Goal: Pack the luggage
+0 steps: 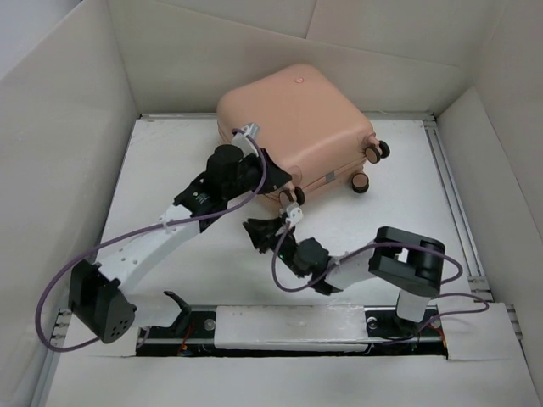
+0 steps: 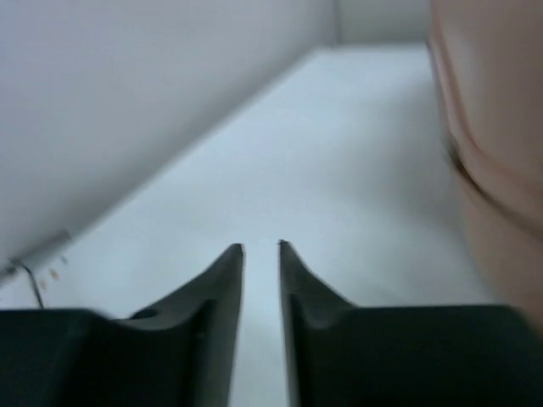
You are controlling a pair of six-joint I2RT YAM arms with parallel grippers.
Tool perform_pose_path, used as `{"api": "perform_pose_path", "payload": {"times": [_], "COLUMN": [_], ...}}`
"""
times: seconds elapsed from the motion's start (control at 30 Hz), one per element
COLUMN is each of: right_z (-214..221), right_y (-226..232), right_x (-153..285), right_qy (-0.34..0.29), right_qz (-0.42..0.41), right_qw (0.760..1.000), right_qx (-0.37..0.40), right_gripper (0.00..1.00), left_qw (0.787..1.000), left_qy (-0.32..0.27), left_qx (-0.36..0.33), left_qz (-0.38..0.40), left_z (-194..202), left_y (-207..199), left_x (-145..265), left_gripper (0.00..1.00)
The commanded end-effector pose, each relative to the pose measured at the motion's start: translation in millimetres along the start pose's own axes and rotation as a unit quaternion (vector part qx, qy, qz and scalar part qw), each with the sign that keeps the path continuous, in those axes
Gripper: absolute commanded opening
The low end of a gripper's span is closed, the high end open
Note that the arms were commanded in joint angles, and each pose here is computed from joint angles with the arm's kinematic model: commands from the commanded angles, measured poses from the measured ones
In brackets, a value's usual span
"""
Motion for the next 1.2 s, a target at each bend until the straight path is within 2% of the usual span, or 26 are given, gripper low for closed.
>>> {"api": "perform_pose_path", "payload": {"times": [0.0, 0.03, 0.07, 0.17, 0.2, 0.3, 0.57, 0.67, 0.77, 0.83, 1.0, 1.07, 1.17], "right_z": [-22.1, -24.4, -13.5, -15.9, -17.2, -25.6, -41.2, -41.5, -42.3, -36.8, -33.3, -29.7, -22.9], "right_y": [-26.7, -38.4, -53.5, -74.7, -74.4, -88.4, -119.3, -124.0, -121.2, -119.4, -123.1, -122.1, -114.5], "right_x": [35.3, 39.6, 49.7, 49.6, 50.2, 45.2, 27.3, 19.8, 10.4, 7.2, 3.7, 3.7, 11.4], "right_qy": [-0.049, -0.045, -0.011, 0.013, 0.015, 0.006, 0.003, 0.009, 0.015, 0.019, 0.012, 0.018, 0.010], "right_qz": [0.067, 0.082, 0.105, 0.137, 0.138, 0.143, 0.152, 0.134, 0.087, 0.069, 0.032, 0.014, -0.001], "right_qw": [0.996, 0.995, 0.994, 0.990, 0.990, 0.990, 0.988, 0.991, 0.996, 0.997, 0.999, 1.000, 1.000], "right_qx": [-0.036, -0.033, -0.017, -0.012, -0.011, -0.011, -0.005, -0.001, 0.005, 0.008, 0.001, -0.008, -0.011], "right_gripper": [0.34, 0.39, 0.46, 0.52, 0.56, 0.63, 0.67, 0.66, 0.56, 0.56, 0.49, 0.49, 0.56], "left_qw": [0.992, 0.992, 0.992, 0.988, 0.989, 0.990, 0.993, 0.994, 0.995, 0.996, 0.998, 0.998, 0.997], "left_qy": [-0.113, -0.119, -0.123, -0.150, -0.144, -0.125, -0.086, -0.075, -0.064, -0.064, -0.038, -0.041, -0.047], "left_qx": [-0.029, -0.032, -0.035, -0.036, -0.034, -0.043, -0.060, -0.060, -0.056, -0.052, -0.050, -0.051, -0.051], "left_qz": [0.042, 0.032, 0.021, -0.011, -0.027, -0.048, -0.059, -0.050, -0.043, -0.033, -0.028, -0.025, -0.033], "left_z": [-48.7, -50.1, -45.5, -43.4, -35.9, -27.4, -28.2, -24.2, -21.8, -23.5, -14.6, -15.9, -17.4], "left_y": [-39.3, -37.7, -32.5, -21.1, -11.8, -1.1, 3.3, 5.3, 5.9, 2.4, 7.4, 6.4, 8.3], "left_x": [44.4, 48.8, 55.5, 68.7, 64.5, 57.0, 24.0, 11.1, 0.3, -2.3, -18.4, -18.6, -18.9], "left_gripper": [0.21, 0.30, 0.39, 0.63, 0.64, 0.64, 0.60, 0.59, 0.56, 0.54, 0.46, 0.46, 0.46]}}
Point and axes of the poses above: each gripper's point midway between its finger pads, its own x axis back along the fingers, its own y axis along the line the jaws close on, z = x × y, the point moved 6 cm from there along x, back along the fingers, and after that the axes turned 6 degrees about -x, right-handed, at the moved point
